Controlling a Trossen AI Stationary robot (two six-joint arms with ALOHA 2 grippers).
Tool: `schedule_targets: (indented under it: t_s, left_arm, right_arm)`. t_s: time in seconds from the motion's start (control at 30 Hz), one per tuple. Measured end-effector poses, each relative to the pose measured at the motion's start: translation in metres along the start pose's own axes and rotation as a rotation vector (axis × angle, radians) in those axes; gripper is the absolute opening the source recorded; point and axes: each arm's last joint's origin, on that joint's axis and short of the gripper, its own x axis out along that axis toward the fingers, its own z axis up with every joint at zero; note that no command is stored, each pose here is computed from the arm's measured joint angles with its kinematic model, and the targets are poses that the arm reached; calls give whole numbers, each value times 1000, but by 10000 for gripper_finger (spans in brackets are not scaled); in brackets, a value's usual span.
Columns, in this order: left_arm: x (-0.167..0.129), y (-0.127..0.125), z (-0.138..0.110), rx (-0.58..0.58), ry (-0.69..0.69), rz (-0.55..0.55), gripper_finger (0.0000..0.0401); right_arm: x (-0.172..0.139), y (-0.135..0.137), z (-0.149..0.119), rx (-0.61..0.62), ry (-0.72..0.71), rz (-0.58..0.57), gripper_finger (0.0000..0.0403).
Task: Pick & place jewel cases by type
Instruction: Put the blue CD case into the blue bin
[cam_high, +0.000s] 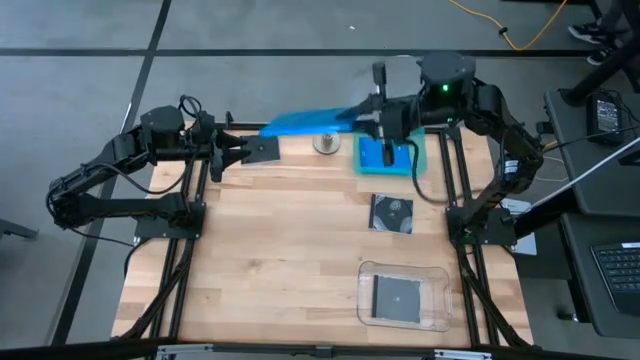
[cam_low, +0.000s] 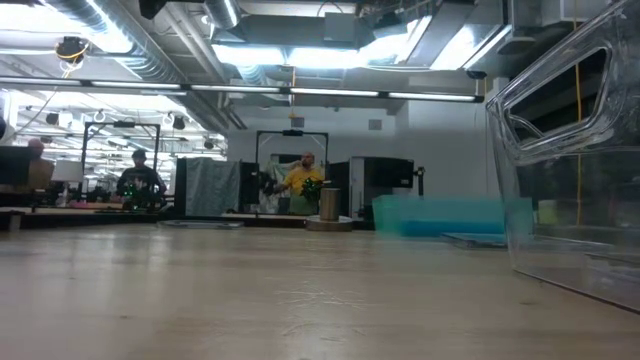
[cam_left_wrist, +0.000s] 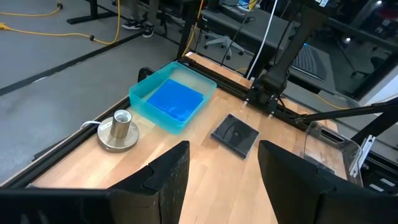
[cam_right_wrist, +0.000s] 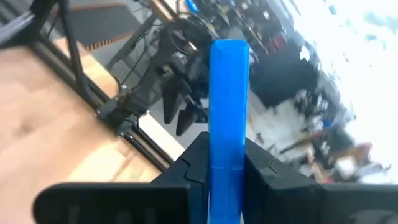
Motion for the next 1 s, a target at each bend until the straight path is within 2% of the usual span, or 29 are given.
schedule_targets:
  t_s: [0.47, 0.6, 0.7, 0.8, 1.0]
  left_arm:
    - [0, 0, 0, 12, 0, 0, 187]
    - [0, 0, 0, 26, 0, 0, 187]
    - [0, 0, 0, 26, 0, 0, 187]
    - [0, 0, 0, 26, 0, 0, 187]
    - [0, 0, 0, 27, 1, -1, 187]
  right_arm:
    - [5, 35, 44, -472, -111, 54, 51]
    - [4, 40, 53, -510, -108, 26, 51]
    - [4, 41, 55, -494, -86, 15, 51]
    - [4, 40, 55, -398, -85, 5, 51]
    - [4, 30, 47, -16, -14, -67, 51]
